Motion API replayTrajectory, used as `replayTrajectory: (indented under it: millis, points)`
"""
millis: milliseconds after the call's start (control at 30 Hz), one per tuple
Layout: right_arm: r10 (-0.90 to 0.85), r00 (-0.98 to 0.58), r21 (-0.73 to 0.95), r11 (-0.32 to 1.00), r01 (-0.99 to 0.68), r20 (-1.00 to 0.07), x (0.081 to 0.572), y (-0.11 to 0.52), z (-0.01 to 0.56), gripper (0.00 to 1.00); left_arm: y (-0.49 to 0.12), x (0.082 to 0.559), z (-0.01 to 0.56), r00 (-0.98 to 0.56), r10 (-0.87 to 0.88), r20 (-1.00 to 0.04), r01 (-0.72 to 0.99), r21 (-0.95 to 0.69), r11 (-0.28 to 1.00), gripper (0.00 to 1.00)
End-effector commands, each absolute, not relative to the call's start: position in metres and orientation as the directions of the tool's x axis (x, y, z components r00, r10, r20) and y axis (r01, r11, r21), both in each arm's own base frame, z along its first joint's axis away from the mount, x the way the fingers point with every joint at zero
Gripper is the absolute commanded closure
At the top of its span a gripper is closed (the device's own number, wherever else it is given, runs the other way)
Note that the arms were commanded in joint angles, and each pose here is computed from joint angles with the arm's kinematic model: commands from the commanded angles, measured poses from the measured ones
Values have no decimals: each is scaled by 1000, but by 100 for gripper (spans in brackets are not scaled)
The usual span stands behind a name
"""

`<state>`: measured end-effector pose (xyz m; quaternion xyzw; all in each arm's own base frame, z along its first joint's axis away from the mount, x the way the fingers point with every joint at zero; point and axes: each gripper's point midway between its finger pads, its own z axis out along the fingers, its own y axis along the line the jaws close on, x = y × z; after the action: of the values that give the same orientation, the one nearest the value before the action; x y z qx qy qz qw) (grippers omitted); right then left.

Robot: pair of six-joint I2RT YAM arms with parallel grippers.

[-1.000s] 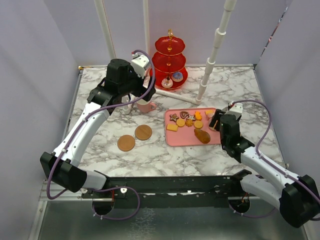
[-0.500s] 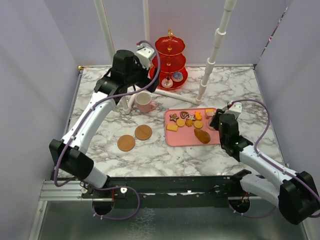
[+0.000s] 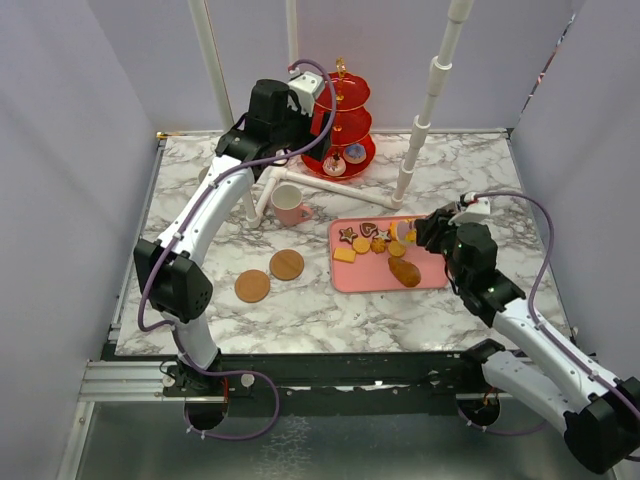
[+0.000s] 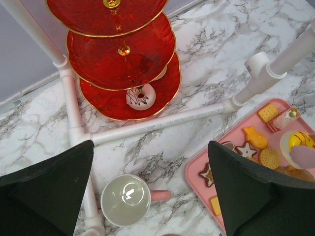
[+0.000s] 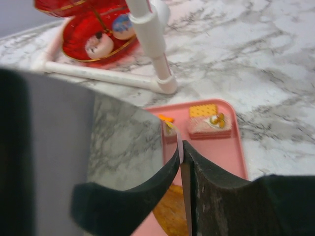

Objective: Serve the afternoon tea
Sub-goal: Pick up the desert from the tray, then pick up the desert table from the center of the board.

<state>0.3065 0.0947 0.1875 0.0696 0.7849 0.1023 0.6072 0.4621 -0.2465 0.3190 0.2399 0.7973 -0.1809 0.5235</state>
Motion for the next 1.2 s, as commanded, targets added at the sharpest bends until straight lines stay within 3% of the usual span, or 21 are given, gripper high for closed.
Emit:
replayTrajectory:
  millis: [0,333,767,1033,1167]
  points:
    - [244,-228,287,941,-178,-942,315,130,234,63,-236,468,336,-317,153,-936,510,-32,859,1]
    - [203,-144,240,915,-323,-969,372,196,291,64,-227,458,332,-325,165,-931,496,-20,868,1]
    - [167,-46,173,927,-332,-985,455,260,297,64,-221,463,339,-311,162,-936,475,-6,880,1]
    - [163,-97,187,924,-333,-982,455,263,273,64,-243,488,344,-278,128,-952,518,-36,855,1]
    - [157,-120,188,926,-327,-980,443,255,262,64,-264,512,351,-192,178,-965,602,27,798,1]
